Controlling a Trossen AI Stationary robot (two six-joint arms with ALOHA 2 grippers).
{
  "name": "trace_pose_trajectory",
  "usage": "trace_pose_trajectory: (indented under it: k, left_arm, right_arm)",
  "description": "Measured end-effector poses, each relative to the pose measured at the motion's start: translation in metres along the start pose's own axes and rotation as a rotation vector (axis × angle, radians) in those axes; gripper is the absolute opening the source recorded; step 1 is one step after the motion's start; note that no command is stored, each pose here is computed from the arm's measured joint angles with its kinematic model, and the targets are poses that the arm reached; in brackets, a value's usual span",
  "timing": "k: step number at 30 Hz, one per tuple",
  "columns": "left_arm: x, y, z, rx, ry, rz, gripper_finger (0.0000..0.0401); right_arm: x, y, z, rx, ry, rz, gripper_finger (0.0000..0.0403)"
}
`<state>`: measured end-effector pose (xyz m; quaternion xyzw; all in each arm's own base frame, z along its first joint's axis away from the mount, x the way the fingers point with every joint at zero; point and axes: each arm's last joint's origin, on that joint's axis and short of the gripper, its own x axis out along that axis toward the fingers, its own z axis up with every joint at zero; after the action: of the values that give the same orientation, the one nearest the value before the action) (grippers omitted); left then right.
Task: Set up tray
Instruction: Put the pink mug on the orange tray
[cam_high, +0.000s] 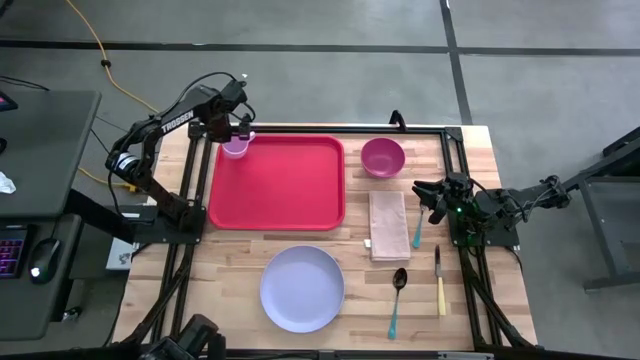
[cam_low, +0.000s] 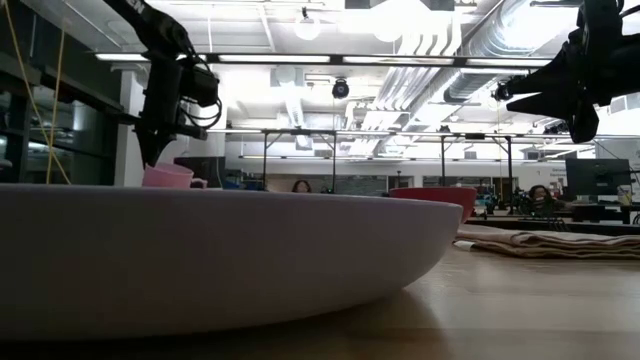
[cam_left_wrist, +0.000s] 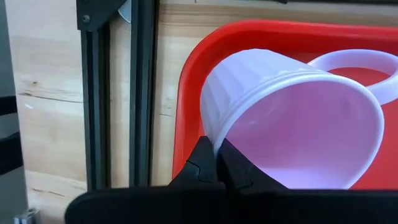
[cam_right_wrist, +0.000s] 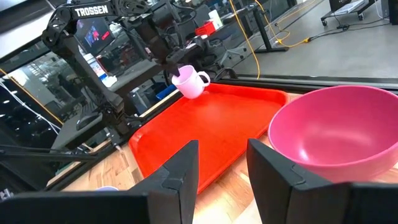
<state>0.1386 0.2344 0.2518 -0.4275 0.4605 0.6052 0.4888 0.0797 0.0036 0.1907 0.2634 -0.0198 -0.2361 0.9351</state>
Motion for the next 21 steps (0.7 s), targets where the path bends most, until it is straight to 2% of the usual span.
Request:
trace_pose_trajectory:
  k: [21]
  left_arm:
    - [0.019,-0.008,-0.002,-0.001,0.028,0.053,0.0012]
  right_arm:
    - [0.000,0.000,0.000,0.000,0.001,0.000,0.0113]
